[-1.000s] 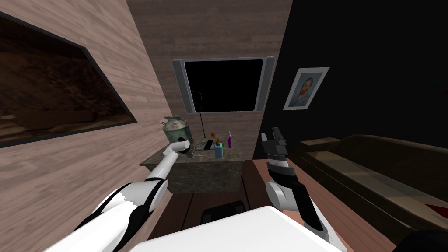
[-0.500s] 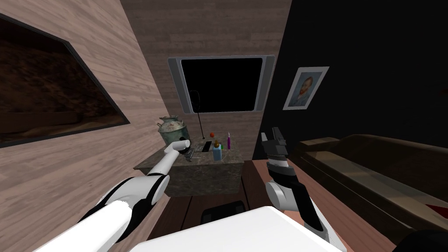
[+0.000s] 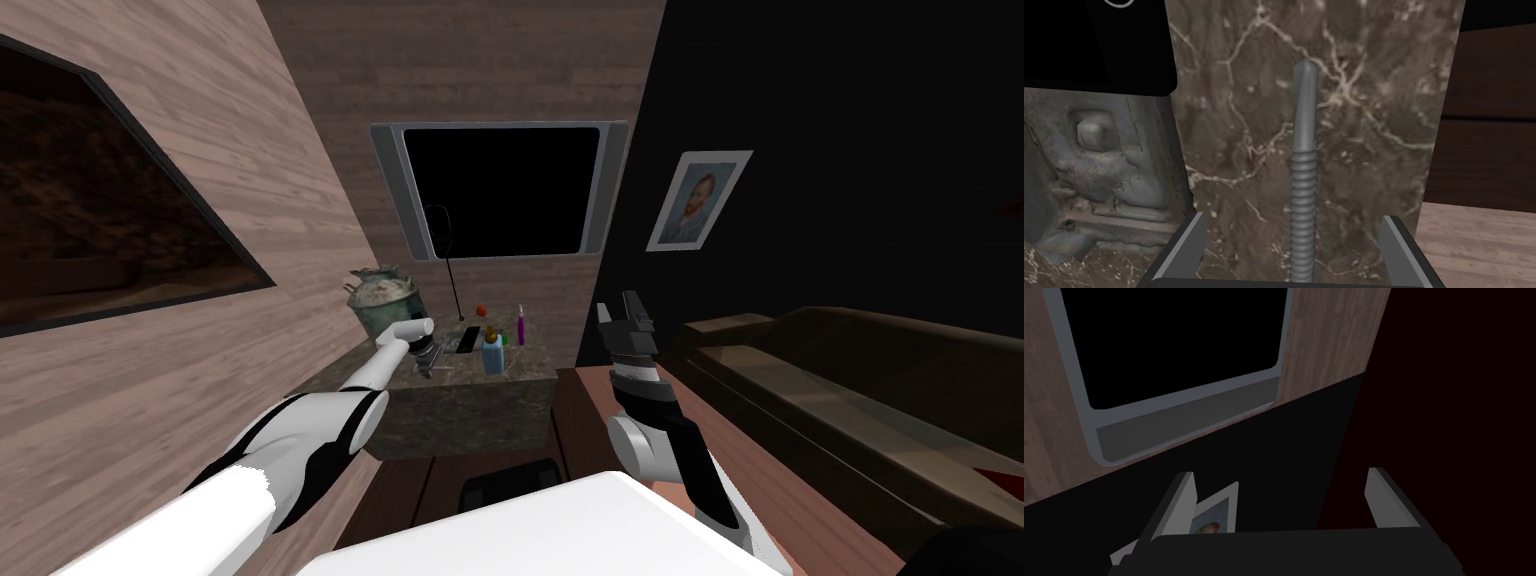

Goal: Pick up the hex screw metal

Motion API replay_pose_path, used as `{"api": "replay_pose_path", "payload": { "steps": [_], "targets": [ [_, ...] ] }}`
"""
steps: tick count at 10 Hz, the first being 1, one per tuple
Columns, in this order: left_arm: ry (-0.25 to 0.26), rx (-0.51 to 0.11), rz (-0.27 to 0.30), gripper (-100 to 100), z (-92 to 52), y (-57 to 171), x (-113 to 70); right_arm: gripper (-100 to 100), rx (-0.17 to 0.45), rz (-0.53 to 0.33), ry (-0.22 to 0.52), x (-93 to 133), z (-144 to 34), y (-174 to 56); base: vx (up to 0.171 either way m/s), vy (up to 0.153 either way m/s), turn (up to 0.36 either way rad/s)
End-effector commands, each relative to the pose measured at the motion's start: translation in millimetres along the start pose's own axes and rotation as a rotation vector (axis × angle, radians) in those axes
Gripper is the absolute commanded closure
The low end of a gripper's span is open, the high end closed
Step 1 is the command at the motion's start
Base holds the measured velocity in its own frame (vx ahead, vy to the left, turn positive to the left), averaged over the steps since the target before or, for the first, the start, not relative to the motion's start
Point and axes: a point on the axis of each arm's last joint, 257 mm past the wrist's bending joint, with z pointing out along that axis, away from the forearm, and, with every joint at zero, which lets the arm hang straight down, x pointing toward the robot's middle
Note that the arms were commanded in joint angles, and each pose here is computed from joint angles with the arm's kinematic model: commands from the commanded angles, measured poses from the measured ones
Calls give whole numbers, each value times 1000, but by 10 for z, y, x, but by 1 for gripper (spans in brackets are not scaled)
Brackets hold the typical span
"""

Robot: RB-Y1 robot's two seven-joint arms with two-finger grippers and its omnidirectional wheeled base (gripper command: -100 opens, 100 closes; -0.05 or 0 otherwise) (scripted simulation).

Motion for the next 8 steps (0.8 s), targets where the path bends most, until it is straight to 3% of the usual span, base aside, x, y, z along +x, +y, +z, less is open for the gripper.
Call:
{"api": "replay_pose_path", "payload": {
  "steps": [1,2,3,4,8],
  "targets": [
    [-7,-64,-7,-100,-5,146,-20,0,0,0,0,0,0,0,55,-3,-31],
    [-5,-74,-8,-100,-7,174,-15,0,0,0,0,0,0,0,46,-6,-24],
    [-11,-125,-14,-100,-21,286,-37,0,0,0,0,0,0,0,46,-9,-32],
    [-11,-125,-14,-100,-21,286,-37,0,0,0,0,0,0,0,41,-6,-17],
    [-25,-251,-29,-100,-68,572,-81,0,0,0,0,0,0,0,60,-10,-34]
  ]
}}
